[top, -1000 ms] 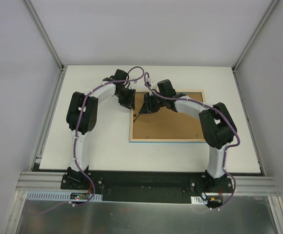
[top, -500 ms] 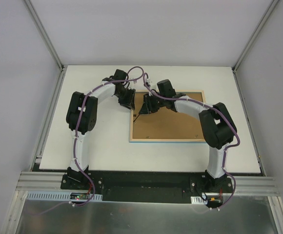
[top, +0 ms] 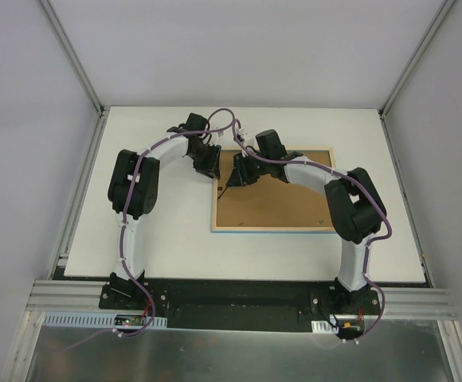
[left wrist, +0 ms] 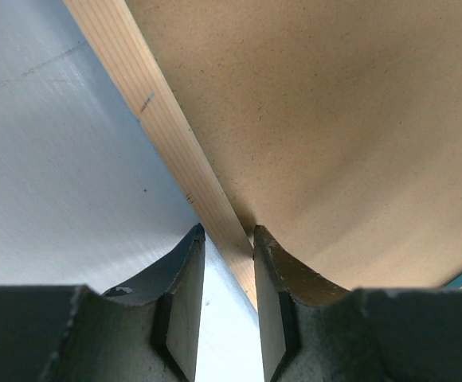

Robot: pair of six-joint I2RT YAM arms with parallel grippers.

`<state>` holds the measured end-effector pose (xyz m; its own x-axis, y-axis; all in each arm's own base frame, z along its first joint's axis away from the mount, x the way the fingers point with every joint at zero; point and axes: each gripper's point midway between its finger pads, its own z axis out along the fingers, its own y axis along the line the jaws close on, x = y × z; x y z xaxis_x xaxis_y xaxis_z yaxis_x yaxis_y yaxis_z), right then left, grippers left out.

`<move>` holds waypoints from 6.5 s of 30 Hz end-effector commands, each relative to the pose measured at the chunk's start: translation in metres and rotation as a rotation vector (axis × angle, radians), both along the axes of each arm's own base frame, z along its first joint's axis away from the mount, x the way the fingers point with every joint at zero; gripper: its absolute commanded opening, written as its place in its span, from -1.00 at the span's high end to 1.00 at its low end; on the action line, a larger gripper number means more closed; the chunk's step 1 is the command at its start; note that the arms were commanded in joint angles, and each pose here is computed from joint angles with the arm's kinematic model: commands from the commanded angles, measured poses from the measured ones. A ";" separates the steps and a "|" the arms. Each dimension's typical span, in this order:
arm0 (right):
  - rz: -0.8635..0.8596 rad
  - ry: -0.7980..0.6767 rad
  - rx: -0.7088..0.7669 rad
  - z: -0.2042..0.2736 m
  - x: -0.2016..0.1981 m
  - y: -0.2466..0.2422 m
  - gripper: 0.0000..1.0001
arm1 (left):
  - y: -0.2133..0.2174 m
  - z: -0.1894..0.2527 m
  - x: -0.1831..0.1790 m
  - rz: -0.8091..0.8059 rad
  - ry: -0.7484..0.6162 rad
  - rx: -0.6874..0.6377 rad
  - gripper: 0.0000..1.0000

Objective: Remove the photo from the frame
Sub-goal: Release the photo frame item from the photo frame.

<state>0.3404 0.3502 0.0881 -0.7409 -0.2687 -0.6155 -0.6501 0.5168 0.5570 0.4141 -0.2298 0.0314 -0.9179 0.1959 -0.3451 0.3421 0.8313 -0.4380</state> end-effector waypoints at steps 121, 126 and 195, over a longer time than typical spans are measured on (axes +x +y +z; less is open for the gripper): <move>0.160 -0.095 0.043 0.044 -0.031 0.021 0.98 | 0.009 -0.018 -0.009 0.024 0.073 -0.004 0.49; 0.110 -0.127 0.024 0.052 -0.023 0.015 0.98 | 0.009 -0.019 -0.010 0.026 0.079 -0.005 0.48; 0.081 -0.042 -0.006 0.016 -0.020 0.020 0.98 | 0.010 -0.024 -0.009 0.037 0.086 0.003 0.71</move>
<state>0.3345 0.3570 0.0908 -0.7228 -0.2859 -0.6291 -0.6613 0.5504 0.5097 0.4126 -0.2304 0.0298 -0.9395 0.1464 -0.3097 0.2879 0.8274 -0.4821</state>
